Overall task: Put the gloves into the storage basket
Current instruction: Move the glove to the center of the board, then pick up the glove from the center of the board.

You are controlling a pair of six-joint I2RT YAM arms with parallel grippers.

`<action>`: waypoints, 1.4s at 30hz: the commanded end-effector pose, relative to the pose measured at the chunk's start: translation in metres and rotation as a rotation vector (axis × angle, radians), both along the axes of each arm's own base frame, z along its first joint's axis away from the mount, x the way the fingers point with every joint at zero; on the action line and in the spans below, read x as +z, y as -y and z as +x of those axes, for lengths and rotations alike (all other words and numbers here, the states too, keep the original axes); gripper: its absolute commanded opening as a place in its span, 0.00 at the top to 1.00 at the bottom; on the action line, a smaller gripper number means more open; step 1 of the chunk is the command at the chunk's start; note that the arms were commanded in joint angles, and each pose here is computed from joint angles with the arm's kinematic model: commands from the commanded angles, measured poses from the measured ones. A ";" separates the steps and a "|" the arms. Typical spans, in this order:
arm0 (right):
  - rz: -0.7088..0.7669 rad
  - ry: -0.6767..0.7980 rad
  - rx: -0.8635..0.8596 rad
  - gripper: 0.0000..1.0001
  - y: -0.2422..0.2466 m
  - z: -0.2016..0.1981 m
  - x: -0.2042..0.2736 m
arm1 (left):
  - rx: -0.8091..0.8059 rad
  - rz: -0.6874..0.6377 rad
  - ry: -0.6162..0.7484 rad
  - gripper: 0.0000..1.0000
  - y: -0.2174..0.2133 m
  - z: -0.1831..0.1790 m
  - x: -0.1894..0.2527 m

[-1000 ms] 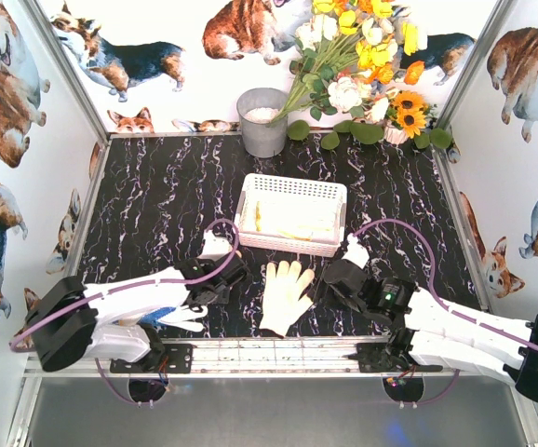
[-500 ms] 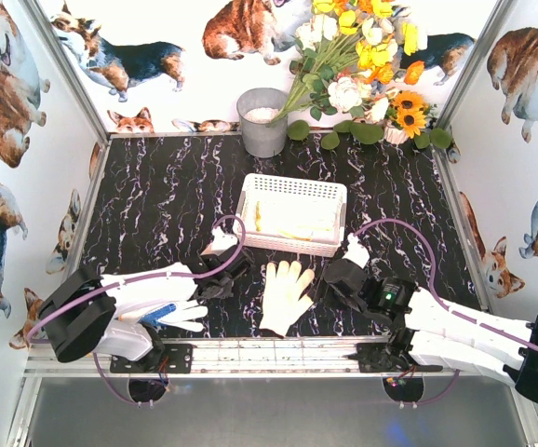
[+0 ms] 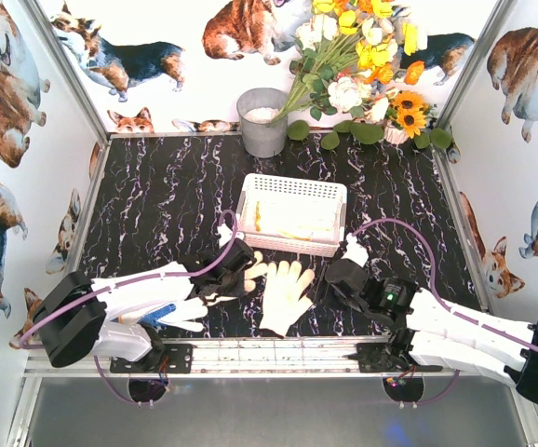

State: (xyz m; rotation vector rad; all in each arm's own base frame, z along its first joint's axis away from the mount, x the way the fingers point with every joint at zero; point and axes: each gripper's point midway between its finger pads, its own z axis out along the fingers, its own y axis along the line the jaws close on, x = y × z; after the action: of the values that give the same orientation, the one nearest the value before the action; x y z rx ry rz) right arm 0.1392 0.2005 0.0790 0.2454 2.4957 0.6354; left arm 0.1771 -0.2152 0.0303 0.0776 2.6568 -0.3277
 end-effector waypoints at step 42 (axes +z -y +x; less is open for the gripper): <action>0.260 -0.131 0.091 0.50 -0.089 0.000 -0.011 | 0.024 -0.462 0.037 0.45 0.022 0.007 0.035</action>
State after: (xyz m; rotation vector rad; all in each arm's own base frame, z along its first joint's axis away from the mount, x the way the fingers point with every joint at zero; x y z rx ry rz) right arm 0.1291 0.2669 0.0509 0.2560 2.6181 0.9035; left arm 0.1794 -0.2230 0.0590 -0.1479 2.5093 -0.7750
